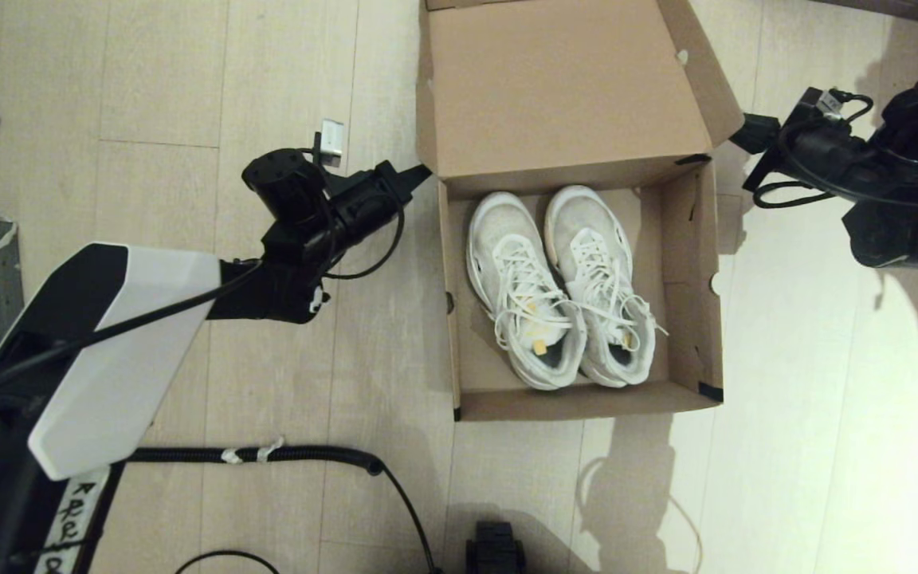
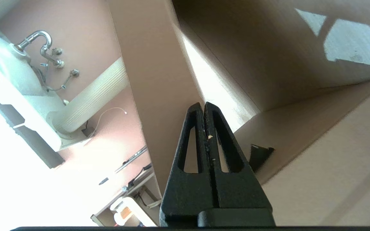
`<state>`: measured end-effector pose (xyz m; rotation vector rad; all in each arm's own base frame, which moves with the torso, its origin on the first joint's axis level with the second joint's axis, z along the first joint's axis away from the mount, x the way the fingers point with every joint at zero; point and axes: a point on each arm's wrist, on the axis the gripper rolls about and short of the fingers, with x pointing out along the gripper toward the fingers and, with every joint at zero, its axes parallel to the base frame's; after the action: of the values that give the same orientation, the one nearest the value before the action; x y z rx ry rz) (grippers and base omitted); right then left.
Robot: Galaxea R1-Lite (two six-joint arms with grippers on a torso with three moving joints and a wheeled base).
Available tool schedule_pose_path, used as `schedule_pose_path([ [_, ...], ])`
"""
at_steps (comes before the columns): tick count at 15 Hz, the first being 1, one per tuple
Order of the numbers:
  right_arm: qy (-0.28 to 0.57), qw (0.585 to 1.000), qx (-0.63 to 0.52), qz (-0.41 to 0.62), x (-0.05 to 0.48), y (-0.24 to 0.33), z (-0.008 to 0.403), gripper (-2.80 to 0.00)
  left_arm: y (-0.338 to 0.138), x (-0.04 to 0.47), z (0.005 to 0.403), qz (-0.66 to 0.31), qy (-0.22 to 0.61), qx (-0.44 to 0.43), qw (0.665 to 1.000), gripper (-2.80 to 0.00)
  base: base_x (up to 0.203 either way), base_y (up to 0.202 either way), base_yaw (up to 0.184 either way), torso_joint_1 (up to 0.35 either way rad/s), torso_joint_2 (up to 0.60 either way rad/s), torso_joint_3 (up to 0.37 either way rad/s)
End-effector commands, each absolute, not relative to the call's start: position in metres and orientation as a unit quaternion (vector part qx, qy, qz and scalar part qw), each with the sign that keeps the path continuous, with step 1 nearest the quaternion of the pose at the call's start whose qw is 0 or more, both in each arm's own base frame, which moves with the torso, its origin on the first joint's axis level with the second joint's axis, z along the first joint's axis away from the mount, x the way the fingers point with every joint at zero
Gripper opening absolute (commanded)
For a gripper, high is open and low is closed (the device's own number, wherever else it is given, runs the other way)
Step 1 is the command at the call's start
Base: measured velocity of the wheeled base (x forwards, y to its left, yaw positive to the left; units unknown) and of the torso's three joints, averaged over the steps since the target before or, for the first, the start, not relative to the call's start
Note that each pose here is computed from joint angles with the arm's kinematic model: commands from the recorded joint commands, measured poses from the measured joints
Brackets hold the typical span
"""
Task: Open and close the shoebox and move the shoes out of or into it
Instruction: Close the shoe box
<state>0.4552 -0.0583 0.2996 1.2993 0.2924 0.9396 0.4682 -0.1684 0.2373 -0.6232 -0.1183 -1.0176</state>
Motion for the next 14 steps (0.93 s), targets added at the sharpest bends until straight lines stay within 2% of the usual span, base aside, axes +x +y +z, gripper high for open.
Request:
schedule_pose_path([
  [1,0.141,0.68,0.584,0.42,0.46,-0.055,0.293,-2.8,-0.167,0.474,0.227,-0.475,-0.05,-0.293,0.828,-2.8,0.0,0.0,0.0,0.0,0.0,0.0],
  [9,0.163,0.668,0.583,0.433,0.464,-0.034,0.288,-2.8,-0.15,0.483,0.223,-0.442,-0.11,-0.249,0.854,-2.8,0.0,0.0,0.0,0.0,0.0,0.0],
  [14,0.185,0.661,0.58,0.438,0.459,-0.028,0.294,-2.8,-0.151,0.482,0.224,-0.444,-0.116,-0.243,0.854,-2.8,0.0,0.0,0.0,0.0,0.0,0.0],
])
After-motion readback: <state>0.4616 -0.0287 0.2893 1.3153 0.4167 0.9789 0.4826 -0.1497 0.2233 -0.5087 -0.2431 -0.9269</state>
